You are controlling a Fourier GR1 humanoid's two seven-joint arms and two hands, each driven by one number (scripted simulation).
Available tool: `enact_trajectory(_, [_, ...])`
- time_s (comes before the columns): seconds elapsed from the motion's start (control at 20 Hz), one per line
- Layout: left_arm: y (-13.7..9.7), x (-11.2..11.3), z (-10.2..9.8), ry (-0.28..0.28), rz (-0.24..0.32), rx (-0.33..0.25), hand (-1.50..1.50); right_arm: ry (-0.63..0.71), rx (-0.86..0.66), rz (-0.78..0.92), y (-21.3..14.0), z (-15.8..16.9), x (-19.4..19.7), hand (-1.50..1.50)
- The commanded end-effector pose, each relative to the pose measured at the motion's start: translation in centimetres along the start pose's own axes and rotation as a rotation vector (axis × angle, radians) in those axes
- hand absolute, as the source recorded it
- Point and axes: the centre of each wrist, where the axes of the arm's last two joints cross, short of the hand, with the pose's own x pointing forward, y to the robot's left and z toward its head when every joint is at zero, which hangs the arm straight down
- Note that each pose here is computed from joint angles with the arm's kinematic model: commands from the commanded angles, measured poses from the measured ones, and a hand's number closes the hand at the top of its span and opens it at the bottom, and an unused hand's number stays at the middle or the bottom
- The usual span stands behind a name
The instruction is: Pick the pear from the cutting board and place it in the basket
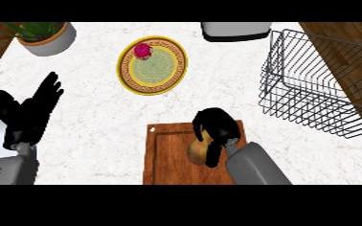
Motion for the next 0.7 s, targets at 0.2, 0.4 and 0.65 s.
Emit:
enact_trajectory(0.2, [-0.7, -0.1, 0.1, -0.011, 0.003, -0.019, 0.0, -0.138, -0.392, -0.425, 2.7, 7.2, 5.2, 1.5])
enact_trajectory(0.4, [-0.6, 0.6, 0.0, -0.006, -0.014, -0.022, 0.0, -0.222, -0.582, -0.45, 2.3, 12.0, 9.8, 1.5])
enact_trajectory(0.65, [-1.1, 1.0, -0.1, -0.022, -0.006, -0.032, 0.0, -0.132, -0.778, -0.449, 0.5, 17.7, 12.4, 1.5])
